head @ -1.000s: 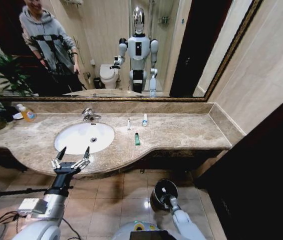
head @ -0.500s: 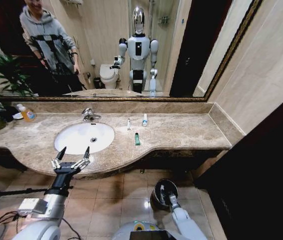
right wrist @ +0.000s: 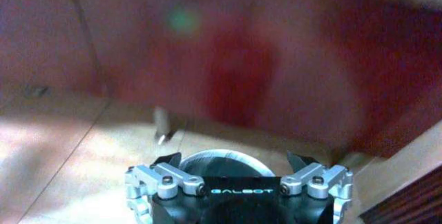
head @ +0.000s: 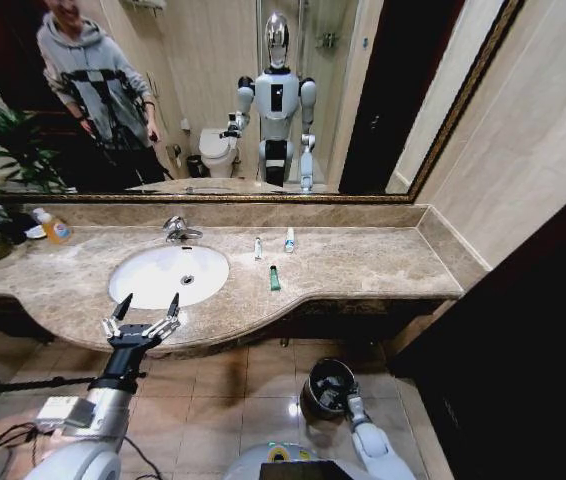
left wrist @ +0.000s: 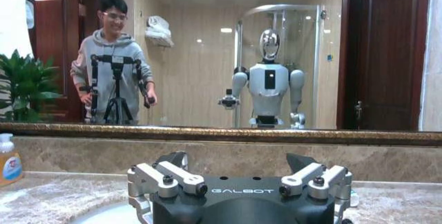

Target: Pick up the trash from the sink and place it in the trash bin.

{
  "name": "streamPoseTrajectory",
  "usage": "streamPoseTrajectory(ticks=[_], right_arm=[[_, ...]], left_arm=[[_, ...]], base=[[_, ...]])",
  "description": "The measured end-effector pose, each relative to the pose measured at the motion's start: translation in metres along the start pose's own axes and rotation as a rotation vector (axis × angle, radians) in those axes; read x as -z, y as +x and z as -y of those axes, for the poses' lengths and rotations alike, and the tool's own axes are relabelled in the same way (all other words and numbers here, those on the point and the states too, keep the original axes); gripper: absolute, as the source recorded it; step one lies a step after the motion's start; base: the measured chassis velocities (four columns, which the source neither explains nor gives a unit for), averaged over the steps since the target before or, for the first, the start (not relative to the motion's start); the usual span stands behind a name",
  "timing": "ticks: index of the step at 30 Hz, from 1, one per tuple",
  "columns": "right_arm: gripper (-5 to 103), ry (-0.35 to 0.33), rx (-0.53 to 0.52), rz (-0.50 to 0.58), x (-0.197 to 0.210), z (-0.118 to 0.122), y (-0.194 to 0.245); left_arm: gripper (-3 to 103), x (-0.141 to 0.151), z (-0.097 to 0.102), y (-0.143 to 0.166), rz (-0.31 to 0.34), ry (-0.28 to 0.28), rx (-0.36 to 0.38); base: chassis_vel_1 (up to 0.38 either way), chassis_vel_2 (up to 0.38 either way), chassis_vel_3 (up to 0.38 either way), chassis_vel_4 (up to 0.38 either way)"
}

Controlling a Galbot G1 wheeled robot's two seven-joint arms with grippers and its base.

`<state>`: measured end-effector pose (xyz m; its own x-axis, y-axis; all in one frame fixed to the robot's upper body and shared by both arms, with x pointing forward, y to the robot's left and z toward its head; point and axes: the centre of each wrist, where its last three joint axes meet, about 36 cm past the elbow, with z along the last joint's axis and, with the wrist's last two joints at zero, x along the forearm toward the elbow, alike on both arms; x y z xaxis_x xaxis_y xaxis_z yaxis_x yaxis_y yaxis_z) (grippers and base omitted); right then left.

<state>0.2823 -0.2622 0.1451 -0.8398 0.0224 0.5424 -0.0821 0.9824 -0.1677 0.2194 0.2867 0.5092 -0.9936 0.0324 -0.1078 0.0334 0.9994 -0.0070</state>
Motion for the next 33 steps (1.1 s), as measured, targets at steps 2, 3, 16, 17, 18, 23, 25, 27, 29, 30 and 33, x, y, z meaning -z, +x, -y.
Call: streamPoseTrajectory(ticks=[2,3,16,17,18,23,25,27,29,30,33], right_arm=[[100,-0.017,-0.046,0.051,0.023,0.008,0.016],[100,-0.017,-0.046,0.051,0.023,0.008,0.016],[100,-0.138,-0.122,0.355,0.164,0.043,0.151],[100,-0.145,-0.121,0.381,0.176,0.047,0.163],[100,-0.148,-0.114,0.409,0.187,0.049,0.173],[100,-0.141,-0.043,0.526,0.227,0.041,0.185],[100,-0.129,-0.009,0.548,0.236,0.041,0.183],[100,-0.11,0.046,0.579,0.252,0.043,0.176],[100,-0.093,0.138,0.617,0.27,0.047,0.166],[100,-0.093,0.138,0.617,0.27,0.047,0.166],[100,-0.036,0.298,0.617,0.282,0.058,0.144]], left_arm=[[100,0.0,0.0,0.0,0.0,0.0,0.0],[100,0.0,0.0,0.0,0.0,0.0,0.0],[100,0.0,0.0,0.0,0.0,0.0,0.0],[100,0.0,0.0,0.0,0.0,0.0,0.0],[100,0.0,0.0,0.0,0.0,0.0,0.0],[100,0.0,0.0,0.0,0.0,0.0,0.0],[100,0.0,0.0,0.0,0.0,0.0,0.0],[100,0.0,0.0,0.0,0.0,0.0,0.0],[100,0.0,0.0,0.0,0.0,0.0,0.0],[100,0.0,0.0,0.0,0.0,0.0,0.0],[100,0.0,0.0,0.0,0.0,0.0,0.0]], base=[[0.0,0.0,0.0,0.0],[0.0,0.0,0.0,0.0],[0.0,0.0,0.0,0.0],[0.0,0.0,0.0,0.0],[0.0,0.0,0.0,0.0],[0.0,0.0,0.0,0.0],[0.0,0.0,0.0,0.0],[0.0,0.0,0.0,0.0],[0.0,0.0,0.0,0.0],[0.0,0.0,0.0,0.0],[0.0,0.0,0.0,0.0]])
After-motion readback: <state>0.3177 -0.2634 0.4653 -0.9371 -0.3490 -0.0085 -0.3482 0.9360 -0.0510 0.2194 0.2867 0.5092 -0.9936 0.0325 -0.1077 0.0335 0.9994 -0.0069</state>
